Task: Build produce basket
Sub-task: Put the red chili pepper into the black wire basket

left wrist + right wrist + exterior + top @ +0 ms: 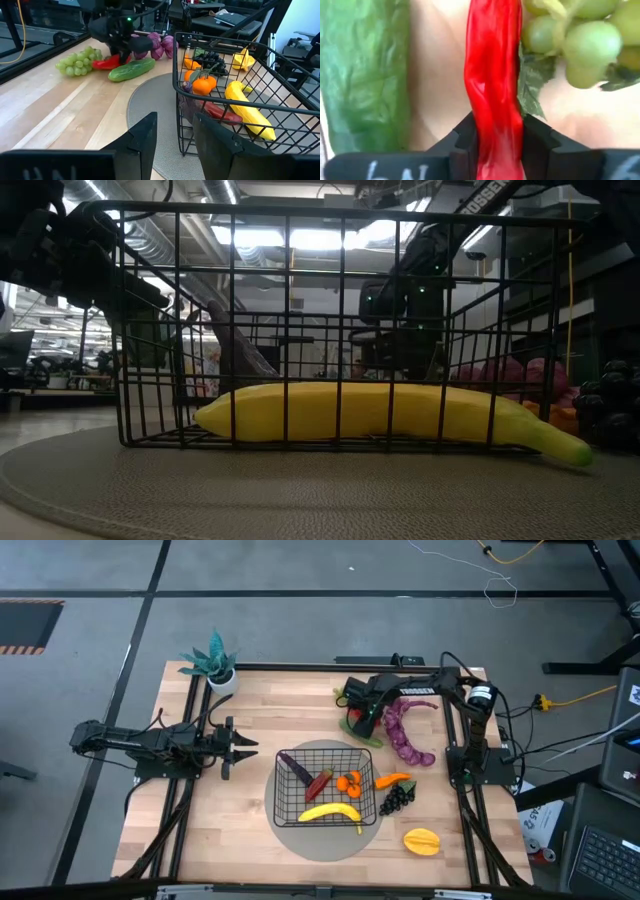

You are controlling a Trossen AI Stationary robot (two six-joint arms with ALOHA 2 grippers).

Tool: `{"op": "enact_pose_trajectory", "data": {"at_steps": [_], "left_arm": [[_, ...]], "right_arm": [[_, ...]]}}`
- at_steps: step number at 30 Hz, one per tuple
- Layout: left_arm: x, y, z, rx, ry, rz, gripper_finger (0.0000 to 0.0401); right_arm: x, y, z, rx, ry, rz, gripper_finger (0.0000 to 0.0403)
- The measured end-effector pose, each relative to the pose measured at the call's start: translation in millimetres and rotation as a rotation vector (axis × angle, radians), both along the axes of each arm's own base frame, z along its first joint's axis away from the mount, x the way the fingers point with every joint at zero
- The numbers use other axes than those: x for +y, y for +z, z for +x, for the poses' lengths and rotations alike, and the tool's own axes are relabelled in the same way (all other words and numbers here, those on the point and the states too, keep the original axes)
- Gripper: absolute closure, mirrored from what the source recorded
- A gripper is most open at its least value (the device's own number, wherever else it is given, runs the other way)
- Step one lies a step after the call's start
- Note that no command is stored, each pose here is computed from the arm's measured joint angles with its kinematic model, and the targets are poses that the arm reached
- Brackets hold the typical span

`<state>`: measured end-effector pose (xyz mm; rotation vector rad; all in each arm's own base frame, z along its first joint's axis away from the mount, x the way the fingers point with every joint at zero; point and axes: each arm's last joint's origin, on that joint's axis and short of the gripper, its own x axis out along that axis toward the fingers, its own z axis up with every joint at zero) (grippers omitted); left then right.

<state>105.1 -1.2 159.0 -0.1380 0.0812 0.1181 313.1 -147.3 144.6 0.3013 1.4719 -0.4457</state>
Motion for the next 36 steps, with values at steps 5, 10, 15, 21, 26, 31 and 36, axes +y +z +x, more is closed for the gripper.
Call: {"op": "enact_pose_trajectory", "data": {"at_steps": [5, 10, 15, 21, 26, 31, 36], "left_arm": [[0.0, 0.0, 0.0, 0.0, 0.0, 0.0, 0.028], [0.0, 0.0, 0.0, 0.0, 0.0, 0.0, 0.028], [0.0, 0.0, 0.0, 0.0, 0.001, 0.0, 0.028], [0.0, 0.0, 0.0, 0.0, 0.001, 0.0, 0.028], [0.1, 0.0, 0.0, 0.0, 0.001, 0.0, 0.028], [0.0, 0.0, 0.0, 0.0, 0.0, 0.0, 0.028], [0.0, 0.0, 0.0, 0.0, 0.0, 0.0, 0.028]], "right_arm": [[0.2, 17.8, 6.6, 0.023, 0.006, -0.015, 0.0301], [7.5, 48.2, 21.4, 0.016, 0.065, -0.022, 0.0301], [19.5, 88.8, 45.7, -0.093, 0.174, -0.071, 0.0303], [42.2, 149.1, 68.1, -0.24, 0.32, -0.144, 0.0303], [68.1, 199.2, 81.2, -0.419, 0.436, -0.205, 0.0303], [103.9, 232.5, 84.2, -0.565, 0.554, -0.117, 0.0303], [146.5, 241.4, 84.1, -0.634, 0.696, 0.039, 0.0303]]}}
